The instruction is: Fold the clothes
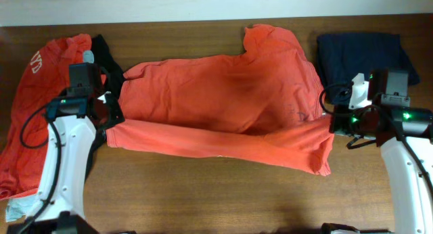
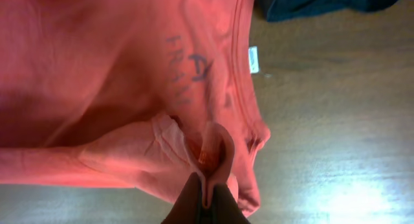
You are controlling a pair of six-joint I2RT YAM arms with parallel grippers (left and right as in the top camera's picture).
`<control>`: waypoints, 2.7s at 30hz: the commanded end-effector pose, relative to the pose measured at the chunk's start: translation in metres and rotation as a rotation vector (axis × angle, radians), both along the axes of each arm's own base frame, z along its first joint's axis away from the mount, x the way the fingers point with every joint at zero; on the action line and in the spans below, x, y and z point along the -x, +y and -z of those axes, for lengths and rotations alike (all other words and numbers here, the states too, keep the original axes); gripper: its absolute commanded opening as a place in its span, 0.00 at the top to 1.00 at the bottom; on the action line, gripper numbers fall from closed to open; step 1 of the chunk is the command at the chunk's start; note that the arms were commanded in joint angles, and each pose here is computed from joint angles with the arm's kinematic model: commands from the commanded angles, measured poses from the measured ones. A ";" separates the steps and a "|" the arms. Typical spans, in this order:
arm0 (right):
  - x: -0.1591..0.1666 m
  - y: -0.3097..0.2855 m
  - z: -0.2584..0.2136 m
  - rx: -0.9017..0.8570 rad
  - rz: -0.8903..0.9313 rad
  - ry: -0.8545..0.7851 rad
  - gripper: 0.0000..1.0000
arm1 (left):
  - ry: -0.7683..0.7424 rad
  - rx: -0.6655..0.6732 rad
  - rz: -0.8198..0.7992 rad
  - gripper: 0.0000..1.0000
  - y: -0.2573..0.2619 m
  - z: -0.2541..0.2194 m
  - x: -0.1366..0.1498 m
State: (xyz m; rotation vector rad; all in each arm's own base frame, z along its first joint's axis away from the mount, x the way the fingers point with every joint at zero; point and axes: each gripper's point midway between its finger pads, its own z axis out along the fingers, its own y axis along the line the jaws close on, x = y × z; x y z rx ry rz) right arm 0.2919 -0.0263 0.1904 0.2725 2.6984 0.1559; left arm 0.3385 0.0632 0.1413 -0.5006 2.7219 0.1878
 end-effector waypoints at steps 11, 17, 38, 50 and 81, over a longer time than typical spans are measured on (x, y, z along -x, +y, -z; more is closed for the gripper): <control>-0.039 -0.003 0.006 -0.003 -0.081 -0.089 0.96 | -0.047 -0.018 -0.011 1.00 0.005 0.007 -0.020; -0.058 0.000 0.021 -0.037 -0.095 -0.086 0.96 | -0.066 -0.029 -0.014 1.00 0.007 0.006 -0.026; -0.086 -0.013 0.035 0.013 -0.092 -0.122 0.96 | 0.050 -0.041 -0.018 1.00 0.013 0.068 -0.042; -0.101 -0.010 0.065 -0.024 -0.116 -0.085 0.96 | -0.004 -0.048 -0.020 1.00 0.014 0.065 -0.055; -0.121 -0.003 0.012 -0.054 -0.143 -0.176 0.43 | -0.171 0.085 0.249 0.24 -0.024 0.018 -0.103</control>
